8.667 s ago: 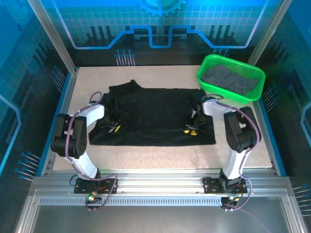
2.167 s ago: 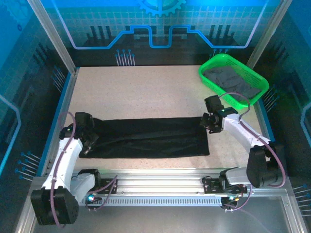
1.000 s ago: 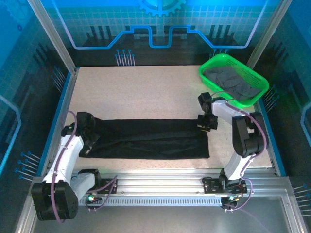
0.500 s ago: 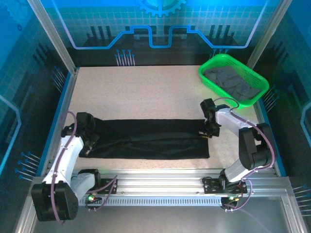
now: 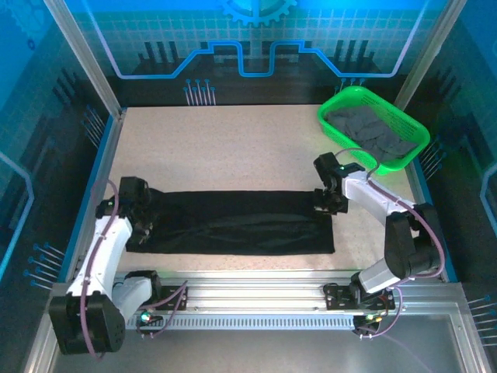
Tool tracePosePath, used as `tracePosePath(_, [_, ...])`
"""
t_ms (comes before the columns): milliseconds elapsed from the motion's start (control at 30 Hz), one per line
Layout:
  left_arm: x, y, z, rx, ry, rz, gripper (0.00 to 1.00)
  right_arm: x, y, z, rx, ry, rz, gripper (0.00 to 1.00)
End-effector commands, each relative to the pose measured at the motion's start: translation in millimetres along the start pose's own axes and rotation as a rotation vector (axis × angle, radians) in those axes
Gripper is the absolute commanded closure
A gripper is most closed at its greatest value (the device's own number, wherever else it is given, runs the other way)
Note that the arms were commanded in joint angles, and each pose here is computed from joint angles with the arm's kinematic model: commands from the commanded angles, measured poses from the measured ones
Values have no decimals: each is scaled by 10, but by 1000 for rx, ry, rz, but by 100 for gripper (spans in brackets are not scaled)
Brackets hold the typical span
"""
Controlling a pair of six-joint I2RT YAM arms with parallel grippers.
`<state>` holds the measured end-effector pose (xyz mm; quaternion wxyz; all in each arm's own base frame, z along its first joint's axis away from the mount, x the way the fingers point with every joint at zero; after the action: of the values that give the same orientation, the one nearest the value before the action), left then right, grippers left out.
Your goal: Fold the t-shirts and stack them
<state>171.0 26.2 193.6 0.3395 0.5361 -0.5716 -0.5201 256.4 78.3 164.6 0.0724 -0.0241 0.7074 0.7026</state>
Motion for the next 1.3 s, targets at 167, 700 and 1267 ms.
tracePosePath(167, [-112, -467, -874, 38, -56, 201, 68, -252, -404, 234, -38, -93, 179, 87])
tracePosePath(700, [-348, -1215, -1806, 84, -97, 355, 65, -1430, -867, 183, -39, -194, 288, 86])
tracePosePath(1267, [-204, -532, -1389, 35, -179, 237, 57, -1332, -141, 929, -161, 57, 29, 83])
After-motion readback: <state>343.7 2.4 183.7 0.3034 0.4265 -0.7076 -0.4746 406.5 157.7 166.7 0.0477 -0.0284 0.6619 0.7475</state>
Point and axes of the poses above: each hand's point on the last joint's axis, 136 mm out from that joint toward the fingers, its own y axis back along the fingers, its own z axis along the line the jaws close on, x = y × z, the point moved 10 cm from there along y, back along the fingers, and after that the axes turned 8 degrees about y, right-handed, at the moved point
